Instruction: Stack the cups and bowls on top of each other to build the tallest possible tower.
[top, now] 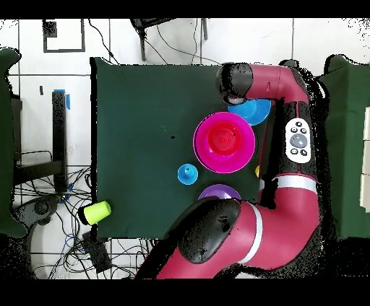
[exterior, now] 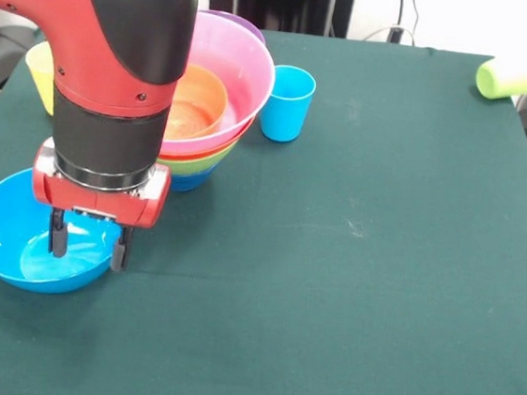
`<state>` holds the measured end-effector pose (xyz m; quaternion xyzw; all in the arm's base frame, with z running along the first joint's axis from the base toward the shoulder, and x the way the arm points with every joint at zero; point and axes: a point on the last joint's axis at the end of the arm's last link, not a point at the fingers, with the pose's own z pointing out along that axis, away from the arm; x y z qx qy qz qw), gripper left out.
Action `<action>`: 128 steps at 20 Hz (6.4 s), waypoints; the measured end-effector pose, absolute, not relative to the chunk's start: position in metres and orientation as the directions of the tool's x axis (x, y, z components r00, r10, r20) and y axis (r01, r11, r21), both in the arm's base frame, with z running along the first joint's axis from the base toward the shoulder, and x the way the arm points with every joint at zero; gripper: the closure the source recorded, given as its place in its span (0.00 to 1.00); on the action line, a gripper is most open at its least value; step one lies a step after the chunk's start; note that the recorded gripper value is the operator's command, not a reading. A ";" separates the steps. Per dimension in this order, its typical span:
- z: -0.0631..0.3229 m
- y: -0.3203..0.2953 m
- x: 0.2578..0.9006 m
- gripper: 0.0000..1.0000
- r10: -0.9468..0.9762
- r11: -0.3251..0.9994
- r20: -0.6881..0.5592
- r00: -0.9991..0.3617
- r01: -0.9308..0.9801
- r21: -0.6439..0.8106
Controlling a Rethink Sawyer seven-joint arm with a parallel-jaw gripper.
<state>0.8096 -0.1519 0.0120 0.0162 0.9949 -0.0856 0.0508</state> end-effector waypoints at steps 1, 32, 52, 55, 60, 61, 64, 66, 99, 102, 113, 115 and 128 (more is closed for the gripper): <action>0.013 -0.152 0.806 0.00 0.020 0.985 -0.096 -0.995 0.037 -0.171; 0.014 -0.164 0.783 0.00 0.040 0.981 -0.081 -0.996 0.055 -0.186; 0.023 -0.157 0.787 0.00 0.075 0.986 -0.075 -0.994 0.085 -0.144; 0.023 -0.157 0.787 0.00 0.075 0.986 -0.074 -0.994 0.085 -0.144; 0.023 -0.157 0.787 0.00 0.074 0.986 -0.074 -0.994 0.085 -0.144; 0.023 -0.157 0.787 0.00 0.074 0.986 -0.074 -0.994 0.084 -0.144; 0.022 -0.155 0.787 0.00 0.072 0.986 -0.073 -0.995 0.082 -0.144; 0.022 -0.153 0.787 0.00 0.070 0.986 -0.073 -0.995 0.080 -0.144; -0.006 -0.135 0.781 0.00 0.054 0.990 -0.056 -0.997 0.061 -0.129; -0.010 -0.135 0.782 0.00 0.052 0.990 -0.068 -0.996 0.060 -0.128; -0.037 -0.131 0.775 0.00 0.046 0.991 -0.081 -0.996 0.056 -0.122; -0.042 -0.130 0.774 0.00 0.046 0.991 -0.077 -0.996 0.055 -0.120; -0.045 -0.133 0.771 0.00 0.047 0.991 -0.072 -0.996 0.056 -0.126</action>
